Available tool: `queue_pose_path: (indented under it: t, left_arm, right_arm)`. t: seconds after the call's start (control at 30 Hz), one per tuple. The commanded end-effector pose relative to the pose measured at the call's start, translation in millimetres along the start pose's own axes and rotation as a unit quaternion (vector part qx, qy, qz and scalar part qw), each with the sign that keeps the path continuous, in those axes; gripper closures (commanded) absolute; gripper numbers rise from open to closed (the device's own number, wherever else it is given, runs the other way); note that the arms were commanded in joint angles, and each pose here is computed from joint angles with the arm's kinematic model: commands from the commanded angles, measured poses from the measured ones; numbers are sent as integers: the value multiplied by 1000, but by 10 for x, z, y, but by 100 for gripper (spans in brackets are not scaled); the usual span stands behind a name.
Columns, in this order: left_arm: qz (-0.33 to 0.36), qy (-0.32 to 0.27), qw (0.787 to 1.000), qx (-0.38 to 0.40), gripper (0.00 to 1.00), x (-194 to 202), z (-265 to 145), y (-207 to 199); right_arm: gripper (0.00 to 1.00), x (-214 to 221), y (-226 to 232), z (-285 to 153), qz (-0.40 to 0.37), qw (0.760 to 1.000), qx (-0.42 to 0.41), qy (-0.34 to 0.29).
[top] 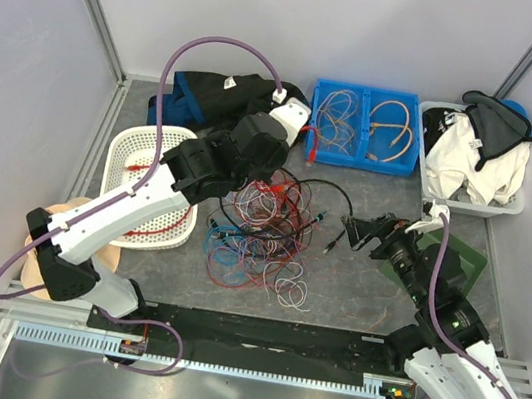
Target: Untangle the cables
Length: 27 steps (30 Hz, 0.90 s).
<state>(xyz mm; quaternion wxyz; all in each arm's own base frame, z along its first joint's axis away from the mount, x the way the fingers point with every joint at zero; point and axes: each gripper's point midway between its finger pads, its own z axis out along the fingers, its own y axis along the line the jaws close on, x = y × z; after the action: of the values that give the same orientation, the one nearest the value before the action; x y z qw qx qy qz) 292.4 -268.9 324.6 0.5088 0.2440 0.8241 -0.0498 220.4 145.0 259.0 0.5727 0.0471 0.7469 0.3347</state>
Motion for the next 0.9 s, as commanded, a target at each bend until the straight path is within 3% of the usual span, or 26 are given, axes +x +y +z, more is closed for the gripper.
queue_pose_path:
  t: [0.0,0.27,0.53,0.73,0.87]
  left_arm:
    - [34,5,999,-19,98,-25,-162,138]
    - [6,-20,1000,10,98,-107,-370,131]
    - [-10,-19,999,43,98,-100,-408,18]
    - [-18,-19,998,53,98,-102,-386,-38]
    - [-21,-19,998,58,98,-102,-384,-58]
  right_arm:
    - [5,76,-64,76,-12,1000,6,6]
    - [6,453,-17,344,-9,998,-39,56]
    - [5,763,505,555,-17,985,-143,98]
    - [4,1042,548,906,-75,983,-112,122]
    - [5,1064,571,1123,-88,985,-105,104]
